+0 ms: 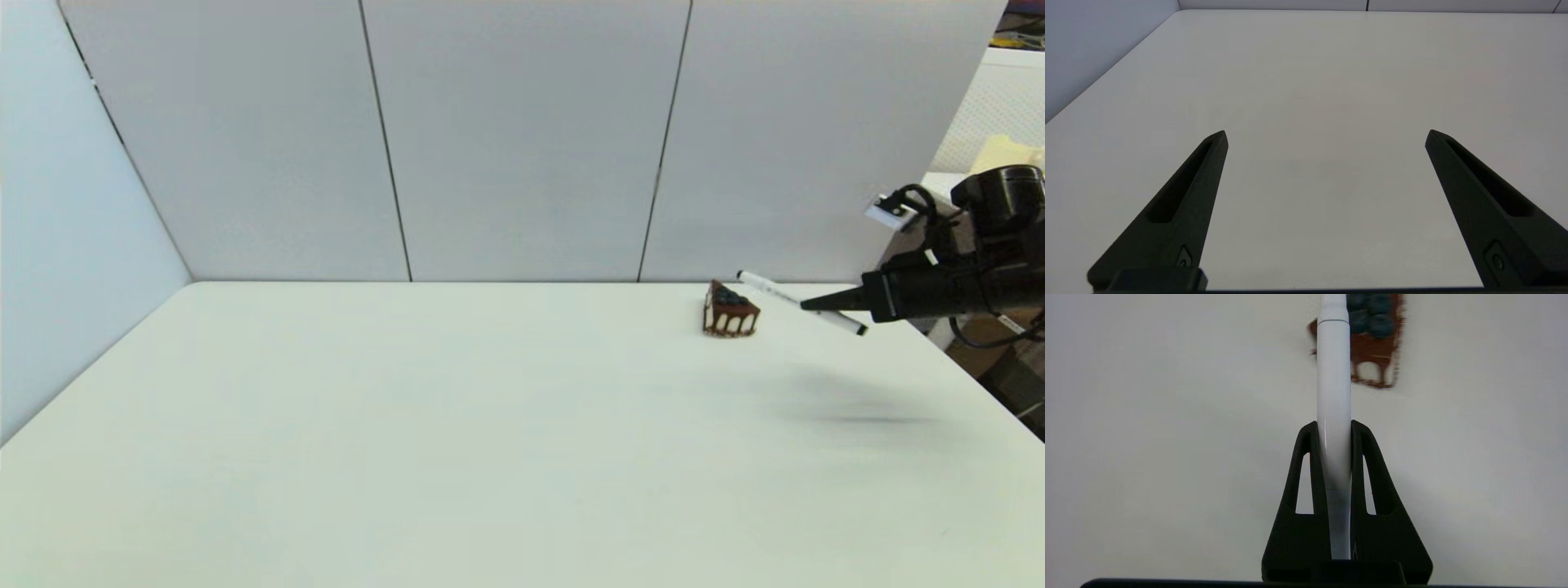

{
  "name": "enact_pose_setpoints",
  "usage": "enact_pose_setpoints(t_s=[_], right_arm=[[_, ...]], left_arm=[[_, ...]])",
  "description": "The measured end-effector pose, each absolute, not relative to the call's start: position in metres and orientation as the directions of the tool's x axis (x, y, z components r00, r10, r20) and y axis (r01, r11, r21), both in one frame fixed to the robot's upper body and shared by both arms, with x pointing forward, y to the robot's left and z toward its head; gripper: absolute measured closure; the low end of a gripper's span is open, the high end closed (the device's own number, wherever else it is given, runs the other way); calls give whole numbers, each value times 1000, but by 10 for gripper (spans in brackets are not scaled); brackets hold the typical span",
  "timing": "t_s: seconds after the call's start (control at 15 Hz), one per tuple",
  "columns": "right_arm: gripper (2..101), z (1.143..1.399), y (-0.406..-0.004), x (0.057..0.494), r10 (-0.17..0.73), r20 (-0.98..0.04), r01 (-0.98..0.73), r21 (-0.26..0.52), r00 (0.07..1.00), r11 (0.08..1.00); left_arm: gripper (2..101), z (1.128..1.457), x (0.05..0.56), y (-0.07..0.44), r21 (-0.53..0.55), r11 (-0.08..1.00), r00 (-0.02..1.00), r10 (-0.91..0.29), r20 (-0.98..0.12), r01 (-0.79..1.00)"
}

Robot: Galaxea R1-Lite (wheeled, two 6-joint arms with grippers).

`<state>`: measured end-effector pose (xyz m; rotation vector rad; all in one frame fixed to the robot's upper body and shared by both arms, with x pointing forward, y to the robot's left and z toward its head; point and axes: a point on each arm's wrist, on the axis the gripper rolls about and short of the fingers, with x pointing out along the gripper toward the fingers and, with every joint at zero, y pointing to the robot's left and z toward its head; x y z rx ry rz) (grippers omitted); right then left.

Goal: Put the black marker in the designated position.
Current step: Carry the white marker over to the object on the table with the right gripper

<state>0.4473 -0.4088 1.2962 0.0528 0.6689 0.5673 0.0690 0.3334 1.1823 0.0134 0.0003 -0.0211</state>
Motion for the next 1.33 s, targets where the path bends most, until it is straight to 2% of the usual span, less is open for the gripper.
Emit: enact_pose_setpoints(t_s=[0.2,0.47,0.6,0.93,1.33], right_arm=[[917,1295,-418,460,431,-567,-358,243,702,902],[917,1285,-423,475,263,-594,-167,212,760,963],[917,1276,-425,482,207,-603,-110,193,771,975],[917,1252,-428,497,184,-619,-80,192,764,978],[917,1247,-424,504,167,-610,-70,180,775,981]], left_arm=[[54,1182,69,333,13,1000,1000,-21,0,21],[54,1182,69,333,13,1000,1000,-21,0,21],[54,1182,69,333,13,1000,1000,-21,-1,21],[54,1182,69,333,13,1000,1000,-21,0,21],[54,1182,69,333,13,1000,1000,-21,-1,21]])
